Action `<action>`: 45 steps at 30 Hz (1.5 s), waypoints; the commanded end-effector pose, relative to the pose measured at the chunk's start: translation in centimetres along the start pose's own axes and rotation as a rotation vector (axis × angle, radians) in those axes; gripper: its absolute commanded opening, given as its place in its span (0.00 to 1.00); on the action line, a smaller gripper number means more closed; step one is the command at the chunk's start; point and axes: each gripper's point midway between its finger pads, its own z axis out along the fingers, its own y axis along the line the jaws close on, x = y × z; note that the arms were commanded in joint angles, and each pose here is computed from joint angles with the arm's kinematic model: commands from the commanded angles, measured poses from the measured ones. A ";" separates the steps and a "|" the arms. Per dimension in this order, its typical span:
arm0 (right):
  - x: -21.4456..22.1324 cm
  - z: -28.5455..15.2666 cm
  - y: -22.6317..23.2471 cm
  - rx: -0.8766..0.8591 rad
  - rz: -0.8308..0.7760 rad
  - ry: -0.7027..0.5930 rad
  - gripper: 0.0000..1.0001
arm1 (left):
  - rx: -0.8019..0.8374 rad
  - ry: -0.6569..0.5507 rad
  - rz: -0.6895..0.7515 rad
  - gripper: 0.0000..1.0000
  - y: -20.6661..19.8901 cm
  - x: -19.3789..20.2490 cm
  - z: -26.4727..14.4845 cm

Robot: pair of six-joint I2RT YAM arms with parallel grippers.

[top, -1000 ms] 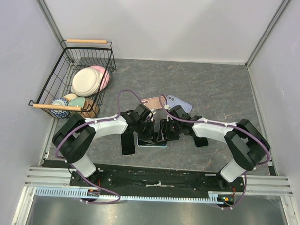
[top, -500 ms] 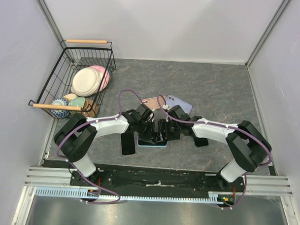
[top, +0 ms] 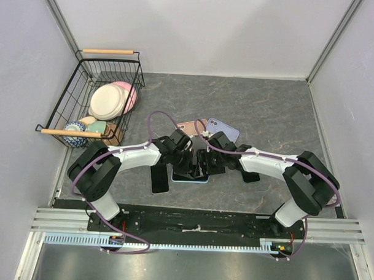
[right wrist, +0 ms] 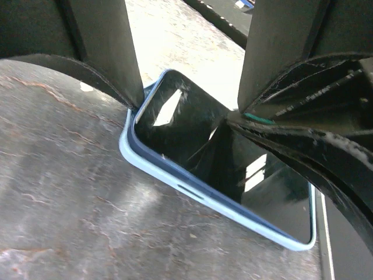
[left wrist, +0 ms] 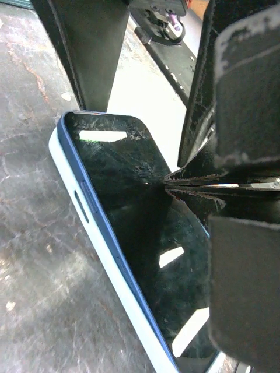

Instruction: Put the phone into the phone case

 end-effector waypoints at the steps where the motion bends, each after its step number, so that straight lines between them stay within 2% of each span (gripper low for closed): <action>1: 4.0 -1.7 -6.6 0.274 -0.043 0.109 0.74 | -0.224 -0.037 0.018 0.02 5.6 -0.4 1.1; 13: 0.1 -5.1 -2.3 0.065 -0.036 -0.071 0.74 | -0.239 -0.032 0.027 0.02 6.2 -0.4 0.9; 18: 0.1 -5.7 -0.1 -0.237 0.030 -0.076 0.73 | -0.235 -0.037 0.033 0.02 6.0 -0.5 0.7; 22: 0.2 -5.5 0.8 -0.364 0.052 -0.065 0.71 | -0.231 -0.043 0.038 0.02 5.9 -0.5 0.4; 33: 1.9 -2.2 -1.1 -0.376 0.152 0.005 0.62 | -0.226 -0.060 0.048 0.02 5.8 -0.6 0.0; 36: 2.2 -1.3 -1.5 -0.373 0.181 0.016 0.56 | -0.223 -0.062 0.050 0.02 5.8 -0.6 0.0; 40: 2.4 -0.5 -2.3 -0.345 0.203 0.027 0.43 | -0.215 -0.064 0.056 0.02 5.7 -0.6 0.0; 45: 2.7 0.2 -3.3 -0.300 0.217 0.033 0.36 | -0.213 -0.064 0.066 0.02 5.7 -0.7 0.1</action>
